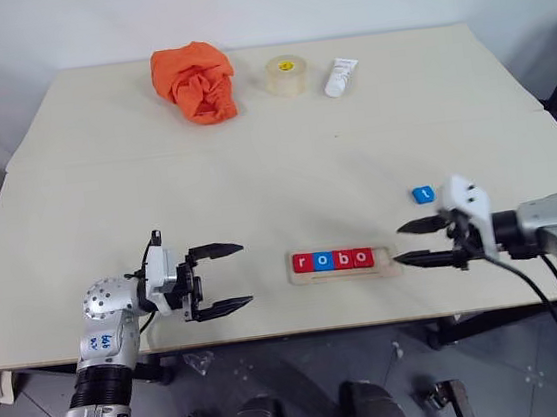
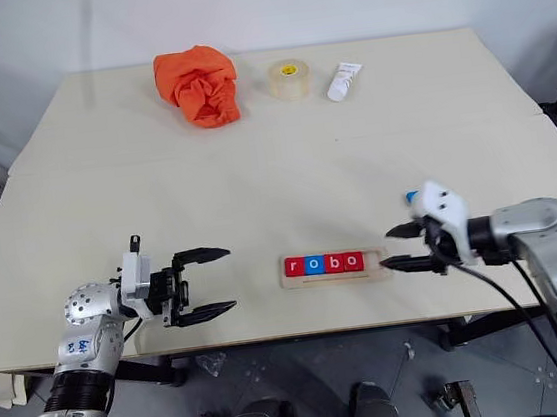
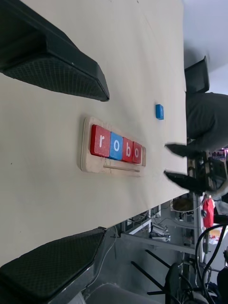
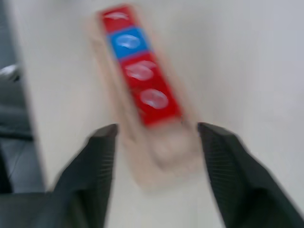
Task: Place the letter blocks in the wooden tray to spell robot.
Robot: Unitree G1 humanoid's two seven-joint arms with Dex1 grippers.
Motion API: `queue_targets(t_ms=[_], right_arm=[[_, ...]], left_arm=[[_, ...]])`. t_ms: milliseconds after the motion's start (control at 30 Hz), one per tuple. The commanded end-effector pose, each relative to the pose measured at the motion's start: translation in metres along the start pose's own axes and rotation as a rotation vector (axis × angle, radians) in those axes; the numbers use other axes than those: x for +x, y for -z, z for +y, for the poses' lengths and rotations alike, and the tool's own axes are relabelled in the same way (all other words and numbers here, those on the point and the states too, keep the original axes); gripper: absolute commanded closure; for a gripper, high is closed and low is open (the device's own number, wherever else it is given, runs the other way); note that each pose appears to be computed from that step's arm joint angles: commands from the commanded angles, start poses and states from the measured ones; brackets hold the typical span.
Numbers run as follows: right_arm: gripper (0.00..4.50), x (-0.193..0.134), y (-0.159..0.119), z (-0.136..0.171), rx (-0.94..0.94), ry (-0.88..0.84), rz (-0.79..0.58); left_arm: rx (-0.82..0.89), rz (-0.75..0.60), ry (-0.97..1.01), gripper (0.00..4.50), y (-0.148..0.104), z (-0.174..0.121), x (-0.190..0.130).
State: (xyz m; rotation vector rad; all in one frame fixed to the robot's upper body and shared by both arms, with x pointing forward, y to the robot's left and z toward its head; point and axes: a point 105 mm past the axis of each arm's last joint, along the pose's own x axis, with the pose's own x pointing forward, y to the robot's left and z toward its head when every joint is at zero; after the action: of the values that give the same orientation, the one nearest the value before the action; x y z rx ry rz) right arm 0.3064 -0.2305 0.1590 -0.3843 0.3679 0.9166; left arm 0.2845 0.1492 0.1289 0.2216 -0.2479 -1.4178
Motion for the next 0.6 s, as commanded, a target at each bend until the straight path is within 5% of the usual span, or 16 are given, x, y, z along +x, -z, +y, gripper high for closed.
queue_targets(t_ms=[33,600], right_arm=[[0.05,-0.029,-0.001,-0.02,0.012,0.123,-0.057],[0.05,-0.1,0.045,-0.015,0.12,0.32,-0.089]], left_arm=[[0.028,-0.004,0.003,0.0,-0.005,0.004,-0.002],[0.025,0.004,0.03,0.0,-0.007,0.011,-0.003]])
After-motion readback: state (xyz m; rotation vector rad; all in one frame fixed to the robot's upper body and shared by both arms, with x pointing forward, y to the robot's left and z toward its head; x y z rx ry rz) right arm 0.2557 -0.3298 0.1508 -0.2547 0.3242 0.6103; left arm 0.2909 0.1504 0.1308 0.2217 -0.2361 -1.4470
